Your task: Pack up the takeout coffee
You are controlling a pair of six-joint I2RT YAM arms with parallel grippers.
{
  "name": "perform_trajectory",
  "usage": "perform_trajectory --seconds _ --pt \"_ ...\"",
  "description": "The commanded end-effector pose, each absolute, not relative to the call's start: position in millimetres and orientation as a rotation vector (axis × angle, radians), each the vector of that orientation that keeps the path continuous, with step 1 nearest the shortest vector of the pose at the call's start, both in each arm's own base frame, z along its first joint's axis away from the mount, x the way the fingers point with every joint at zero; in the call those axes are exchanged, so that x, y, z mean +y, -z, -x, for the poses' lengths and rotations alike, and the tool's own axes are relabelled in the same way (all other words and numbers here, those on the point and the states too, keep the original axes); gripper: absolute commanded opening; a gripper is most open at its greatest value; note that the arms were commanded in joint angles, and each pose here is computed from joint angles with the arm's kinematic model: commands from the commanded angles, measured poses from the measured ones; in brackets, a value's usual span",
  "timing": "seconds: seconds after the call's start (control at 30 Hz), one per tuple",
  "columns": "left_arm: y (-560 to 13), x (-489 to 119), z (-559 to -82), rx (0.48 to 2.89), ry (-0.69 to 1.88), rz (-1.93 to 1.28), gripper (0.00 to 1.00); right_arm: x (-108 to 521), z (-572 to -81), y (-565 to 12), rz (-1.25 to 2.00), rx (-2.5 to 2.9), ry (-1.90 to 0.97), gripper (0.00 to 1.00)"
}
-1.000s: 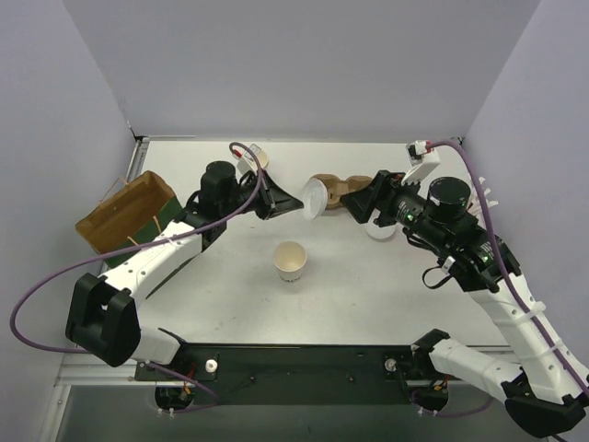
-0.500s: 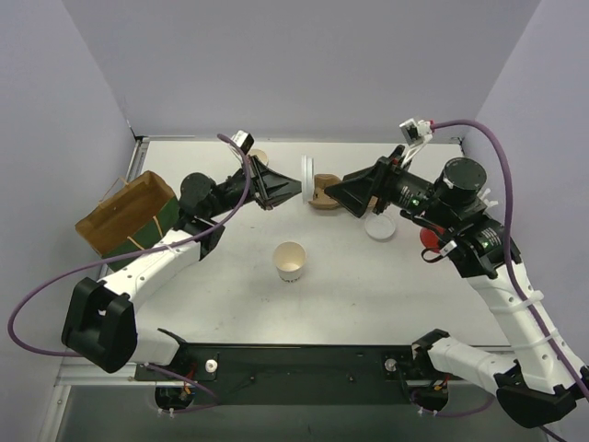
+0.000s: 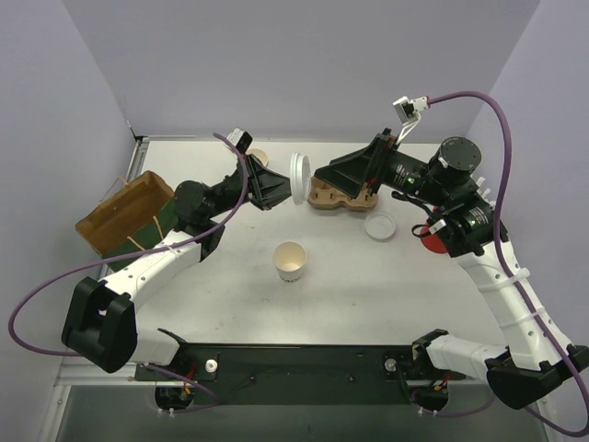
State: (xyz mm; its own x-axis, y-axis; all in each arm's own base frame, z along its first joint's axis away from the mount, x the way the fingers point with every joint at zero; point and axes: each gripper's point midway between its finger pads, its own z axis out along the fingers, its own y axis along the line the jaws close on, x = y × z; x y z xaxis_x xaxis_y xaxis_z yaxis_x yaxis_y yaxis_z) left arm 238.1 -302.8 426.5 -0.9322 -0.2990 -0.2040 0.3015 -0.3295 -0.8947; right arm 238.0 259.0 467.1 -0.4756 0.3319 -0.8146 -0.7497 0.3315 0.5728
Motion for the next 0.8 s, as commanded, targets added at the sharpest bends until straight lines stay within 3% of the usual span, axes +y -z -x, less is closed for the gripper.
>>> perform_trajectory --seconds 0.0,0.57,0.77 --pt "-452.7 -295.7 -217.7 1.436 2.315 -0.126 0.0 258.5 -232.4 -496.9 0.413 1.497 -1.354 0.96" --pt "-444.9 -298.7 -219.8 1.314 2.227 -0.278 0.0 271.7 -245.4 -475.9 -0.06 1.75 -1.525 0.98" --pt "-438.8 -304.1 -224.8 1.355 2.151 -0.314 0.0 275.6 -241.1 -473.1 -0.08 1.774 -1.542 0.98"
